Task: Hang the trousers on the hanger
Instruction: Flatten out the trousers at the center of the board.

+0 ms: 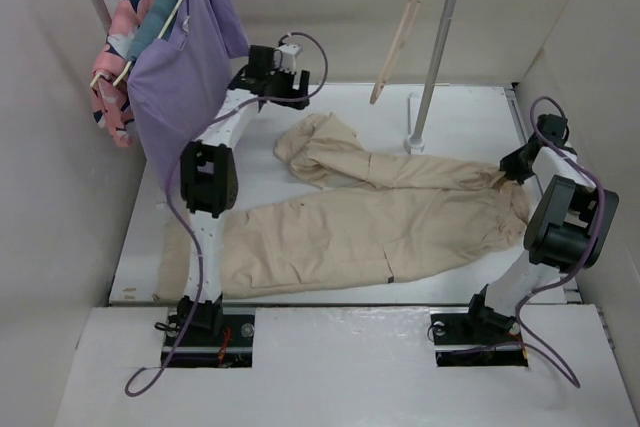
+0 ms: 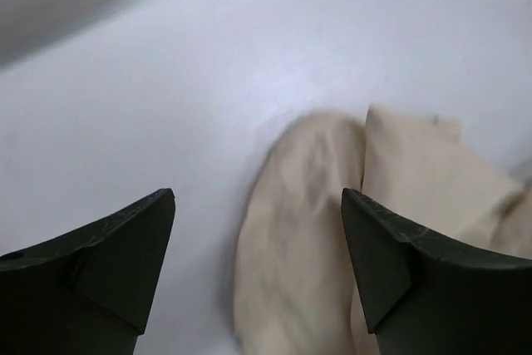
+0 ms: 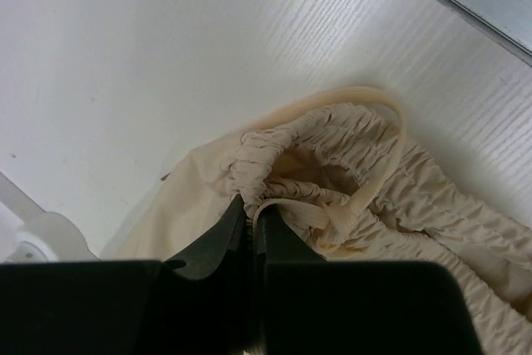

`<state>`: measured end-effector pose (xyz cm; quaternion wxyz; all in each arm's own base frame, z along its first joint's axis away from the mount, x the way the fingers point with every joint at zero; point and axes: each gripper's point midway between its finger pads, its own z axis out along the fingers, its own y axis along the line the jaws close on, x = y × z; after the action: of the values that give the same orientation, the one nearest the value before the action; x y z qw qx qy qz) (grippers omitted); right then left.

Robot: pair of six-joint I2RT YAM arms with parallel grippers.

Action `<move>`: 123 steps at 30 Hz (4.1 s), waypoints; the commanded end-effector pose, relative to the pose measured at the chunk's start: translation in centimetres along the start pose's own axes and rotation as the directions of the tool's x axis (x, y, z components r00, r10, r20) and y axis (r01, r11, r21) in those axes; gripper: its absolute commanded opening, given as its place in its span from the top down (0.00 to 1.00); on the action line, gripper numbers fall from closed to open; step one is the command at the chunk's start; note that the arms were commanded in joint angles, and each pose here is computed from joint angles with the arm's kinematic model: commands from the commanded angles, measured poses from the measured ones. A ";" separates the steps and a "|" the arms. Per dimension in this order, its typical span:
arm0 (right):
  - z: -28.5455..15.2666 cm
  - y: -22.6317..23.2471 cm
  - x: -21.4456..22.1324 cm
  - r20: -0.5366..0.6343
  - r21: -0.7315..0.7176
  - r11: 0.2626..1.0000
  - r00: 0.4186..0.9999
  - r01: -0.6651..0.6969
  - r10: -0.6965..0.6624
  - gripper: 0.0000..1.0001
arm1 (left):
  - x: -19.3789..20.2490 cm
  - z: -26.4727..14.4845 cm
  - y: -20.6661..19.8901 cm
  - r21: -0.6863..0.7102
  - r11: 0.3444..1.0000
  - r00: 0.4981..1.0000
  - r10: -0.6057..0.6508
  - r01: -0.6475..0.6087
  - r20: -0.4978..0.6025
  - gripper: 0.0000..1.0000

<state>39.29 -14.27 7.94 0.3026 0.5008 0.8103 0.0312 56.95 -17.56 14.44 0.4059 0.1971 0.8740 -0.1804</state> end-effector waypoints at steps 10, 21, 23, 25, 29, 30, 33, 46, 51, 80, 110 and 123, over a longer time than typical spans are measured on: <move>1.0 1.7 -1.6 0.011 0.000 0.998 0.998 0.058 -0.058 1.00 | -4.7 9.8 -4.0 -0.093 0.995 0.979 -0.009 0.029 0.205 0.07; -1.5 1.5 -2.9 0.079 0.023 0.994 0.991 0.104 -0.106 1.00 | 8.1 11.8 -4.3 -0.135 0.989 0.977 -0.084 0.058 -0.194 0.49; -2.1 1.6 -3.4 0.101 0.025 0.993 0.988 0.114 -0.116 1.00 | 7.8 11.5 -4.5 -0.119 0.992 0.978 -0.072 0.050 -0.193 0.82; -2.9 1.7 -3.6 0.116 0.014 0.993 0.987 0.113 -0.114 1.00 | 5.5 10.6 -4.3 -0.135 0.991 0.990 -0.033 0.014 -0.140 1.00; -3.1 1.7 -3.3 0.118 0.002 0.993 0.987 0.114 -0.113 1.00 | -3.9 3.2 -0.6 -0.269 0.958 0.994 0.109 -0.096 0.031 1.00; -3.5 1.8 -4.0 0.133 -0.017 0.994 0.986 0.104 -0.100 1.00 | -5.3 1.3 0.4 -0.311 0.944 0.990 0.133 -0.111 0.050 1.00; -3.6 0.8 -4.5 0.117 -0.062 0.997 0.993 0.038 -0.031 1.00 | -8.9 -6.2 2.5 -0.396 0.906 0.973 0.207 -0.152 0.099 1.00; -5.5 -1.1 -6.4 0.139 -0.079 0.997 0.990 0.017 -0.006 1.00 | 1.5 -16.8 0.9 -0.336 0.907 0.958 0.192 -0.255 -0.212 1.00; -5.7 -0.6 -5.1 0.109 -0.137 0.990 0.994 0.036 -0.021 1.00 | 4.1 -15.1 -2.9 -0.171 0.943 0.937 0.237 -0.285 -0.255 1.00; -6.5 1.3 -5.9 0.142 -0.123 0.986 0.985 0.116 -0.098 1.00 | 15.4 -17.2 -2.5 -0.116 0.988 0.882 0.038 -0.104 -0.470 0.48; -6.4 2.4 -7.4 0.168 -0.141 0.977 0.977 0.159 -0.135 1.00 | 18.9 -9.6 6.8 -0.269 0.962 0.801 -0.126 -0.045 -0.585 0.39; -7.7 2.9 -8.3 0.174 -0.133 0.978 0.976 0.158 -0.134 1.00 | 13.3 -13.0 5.1 -0.237 0.968 0.863 -0.047 -0.086 -0.504 1.00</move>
<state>39.42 -17.22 16.95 0.3815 0.4286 0.8182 0.0378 43.03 -3.81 4.47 0.1277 0.1836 0.9747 -0.0037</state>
